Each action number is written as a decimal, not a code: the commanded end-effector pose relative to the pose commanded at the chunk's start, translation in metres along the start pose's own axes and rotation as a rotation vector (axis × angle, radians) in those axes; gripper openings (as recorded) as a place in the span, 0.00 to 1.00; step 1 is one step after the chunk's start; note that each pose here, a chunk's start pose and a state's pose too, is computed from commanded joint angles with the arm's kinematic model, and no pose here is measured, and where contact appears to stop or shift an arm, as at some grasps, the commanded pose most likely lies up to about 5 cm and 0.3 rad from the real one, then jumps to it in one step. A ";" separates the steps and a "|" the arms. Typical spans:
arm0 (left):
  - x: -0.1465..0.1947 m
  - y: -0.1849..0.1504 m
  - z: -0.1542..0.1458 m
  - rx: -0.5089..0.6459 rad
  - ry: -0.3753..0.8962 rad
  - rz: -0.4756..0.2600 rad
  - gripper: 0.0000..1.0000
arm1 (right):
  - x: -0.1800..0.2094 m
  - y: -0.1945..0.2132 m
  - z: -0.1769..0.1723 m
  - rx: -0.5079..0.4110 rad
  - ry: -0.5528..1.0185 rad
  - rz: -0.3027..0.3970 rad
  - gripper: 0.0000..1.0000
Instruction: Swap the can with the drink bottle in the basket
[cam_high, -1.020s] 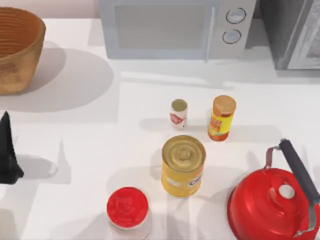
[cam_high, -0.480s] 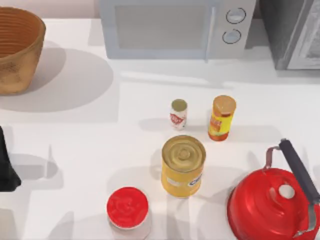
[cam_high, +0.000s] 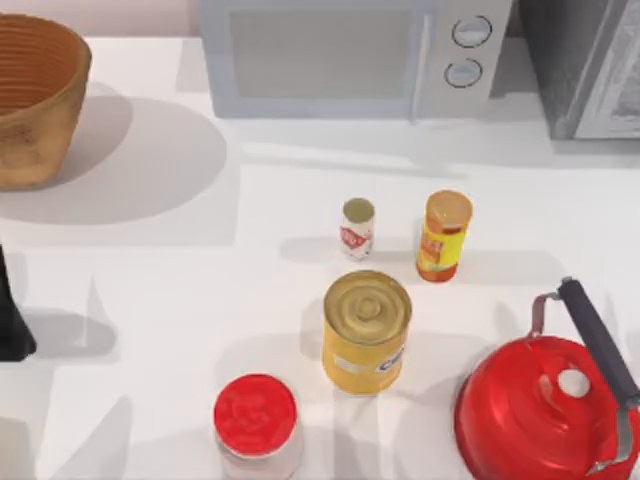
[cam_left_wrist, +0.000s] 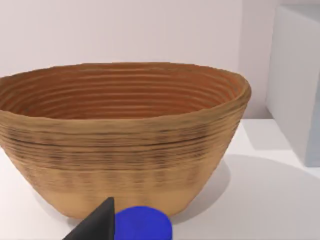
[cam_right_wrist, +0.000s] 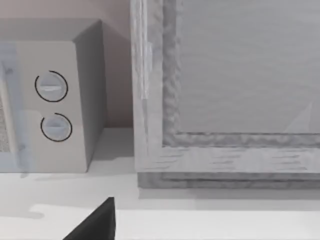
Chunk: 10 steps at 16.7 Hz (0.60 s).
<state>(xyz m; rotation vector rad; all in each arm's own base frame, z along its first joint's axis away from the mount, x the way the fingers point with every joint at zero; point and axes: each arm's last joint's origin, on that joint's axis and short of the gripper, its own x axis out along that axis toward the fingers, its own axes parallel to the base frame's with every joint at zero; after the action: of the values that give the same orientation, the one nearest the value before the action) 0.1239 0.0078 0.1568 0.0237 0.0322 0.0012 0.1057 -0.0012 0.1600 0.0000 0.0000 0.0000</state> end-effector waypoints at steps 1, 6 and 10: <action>0.005 0.002 -0.003 0.004 0.017 -0.002 1.00 | 0.000 0.000 0.000 0.000 0.000 0.000 1.00; 0.025 0.018 -0.027 0.007 0.129 -0.016 1.00 | 0.000 0.000 0.000 0.000 0.000 0.000 1.00; 0.032 0.032 -0.051 -0.008 0.208 -0.022 1.00 | 0.000 0.000 0.000 0.000 0.000 0.000 1.00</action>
<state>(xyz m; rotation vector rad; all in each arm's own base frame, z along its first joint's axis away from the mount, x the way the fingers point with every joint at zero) 0.1540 0.0407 0.1059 0.0150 0.2409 -0.0180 0.1057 -0.0012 0.1600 0.0000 0.0000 0.0000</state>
